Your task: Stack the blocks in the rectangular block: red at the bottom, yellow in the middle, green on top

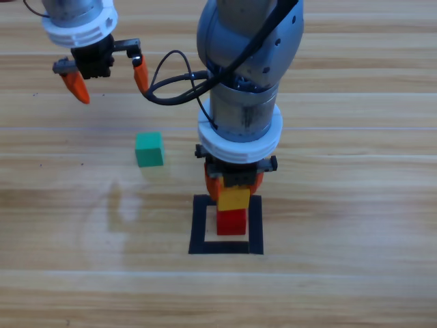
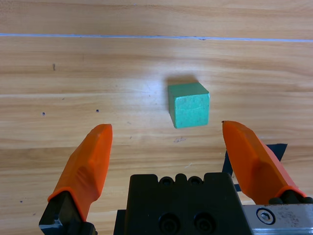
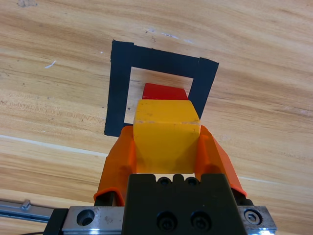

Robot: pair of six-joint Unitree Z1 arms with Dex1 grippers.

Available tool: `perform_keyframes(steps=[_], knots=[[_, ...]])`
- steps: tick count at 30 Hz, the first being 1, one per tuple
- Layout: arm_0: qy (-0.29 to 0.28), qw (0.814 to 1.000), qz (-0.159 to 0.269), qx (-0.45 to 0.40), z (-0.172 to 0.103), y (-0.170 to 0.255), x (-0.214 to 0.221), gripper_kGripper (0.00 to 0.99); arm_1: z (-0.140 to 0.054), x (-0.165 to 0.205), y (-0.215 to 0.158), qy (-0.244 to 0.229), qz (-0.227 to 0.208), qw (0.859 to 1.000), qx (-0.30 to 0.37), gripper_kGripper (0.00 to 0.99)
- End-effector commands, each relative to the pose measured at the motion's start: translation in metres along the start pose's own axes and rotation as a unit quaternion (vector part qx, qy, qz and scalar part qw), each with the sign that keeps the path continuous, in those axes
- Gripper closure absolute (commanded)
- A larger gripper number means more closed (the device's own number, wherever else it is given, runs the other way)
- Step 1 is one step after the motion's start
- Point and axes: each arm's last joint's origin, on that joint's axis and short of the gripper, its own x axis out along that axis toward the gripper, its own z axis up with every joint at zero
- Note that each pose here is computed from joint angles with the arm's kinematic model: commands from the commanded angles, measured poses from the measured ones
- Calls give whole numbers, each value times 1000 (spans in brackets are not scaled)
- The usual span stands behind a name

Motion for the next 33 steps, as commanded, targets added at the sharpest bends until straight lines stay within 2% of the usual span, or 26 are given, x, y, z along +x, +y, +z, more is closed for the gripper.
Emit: perform_keyframes(steps=[1,30,31,33], knots=[[29,999,11,-7,10,6,31,30,-16,29,15,32,-21,999,-17,711],[31,999,11,-3,10,0,39,31,-18,44,16,36,-43,998,-15,708],[32,999,12,-3,10,0,40,31,-18,45,16,38,-43,998,-15,683],[33,999,12,-3,10,-1,42,31,-18,44,16,37,-43,998,-14,464]])
